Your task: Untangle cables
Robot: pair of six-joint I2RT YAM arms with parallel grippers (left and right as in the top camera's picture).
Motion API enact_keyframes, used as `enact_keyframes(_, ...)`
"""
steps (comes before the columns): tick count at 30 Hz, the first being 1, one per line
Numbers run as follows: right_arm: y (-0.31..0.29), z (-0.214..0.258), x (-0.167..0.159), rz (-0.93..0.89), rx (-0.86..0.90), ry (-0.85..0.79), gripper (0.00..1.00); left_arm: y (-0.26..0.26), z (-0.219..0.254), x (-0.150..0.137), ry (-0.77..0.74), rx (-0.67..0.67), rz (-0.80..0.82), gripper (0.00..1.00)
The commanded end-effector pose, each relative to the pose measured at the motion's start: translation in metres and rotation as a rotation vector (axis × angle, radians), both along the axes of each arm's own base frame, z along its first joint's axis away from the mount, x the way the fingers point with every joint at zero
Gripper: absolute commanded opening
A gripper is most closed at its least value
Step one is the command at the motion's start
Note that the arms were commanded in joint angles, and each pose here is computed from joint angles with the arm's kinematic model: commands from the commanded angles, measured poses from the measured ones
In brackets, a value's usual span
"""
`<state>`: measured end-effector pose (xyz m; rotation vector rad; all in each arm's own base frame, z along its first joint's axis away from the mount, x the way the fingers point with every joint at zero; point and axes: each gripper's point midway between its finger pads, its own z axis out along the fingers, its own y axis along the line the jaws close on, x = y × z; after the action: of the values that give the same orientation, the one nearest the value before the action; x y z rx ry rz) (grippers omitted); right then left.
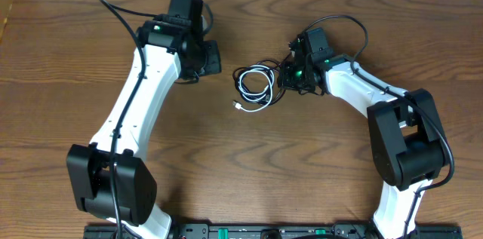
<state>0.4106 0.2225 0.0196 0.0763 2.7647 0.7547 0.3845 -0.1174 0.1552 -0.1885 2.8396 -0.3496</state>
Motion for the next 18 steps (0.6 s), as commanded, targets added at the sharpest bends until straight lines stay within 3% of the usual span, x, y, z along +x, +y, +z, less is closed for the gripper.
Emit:
enact_keyframes(1,0.011,0.011,-0.004,0.140,0.045,-0.060,0.01,-0.010,0.007,-0.003,-0.017,-0.023,-0.040,0.46)
enact_keyframes(6,0.022,0.126,-0.019,0.430,0.350,-0.313,0.01,-0.032,0.013,-0.007,-0.031,-0.115,-0.164,0.46)
enact_keyframes(9,0.013,0.173,-0.028,0.464,0.443,-0.387,0.01,-0.046,0.020,-0.007,-0.058,-0.186,-0.235,0.46)
enact_keyframes(18,0.003,0.195,-0.040,0.419,0.487,-0.342,0.01,-0.064,0.034,0.004,-0.127,-0.281,-0.285,0.50)
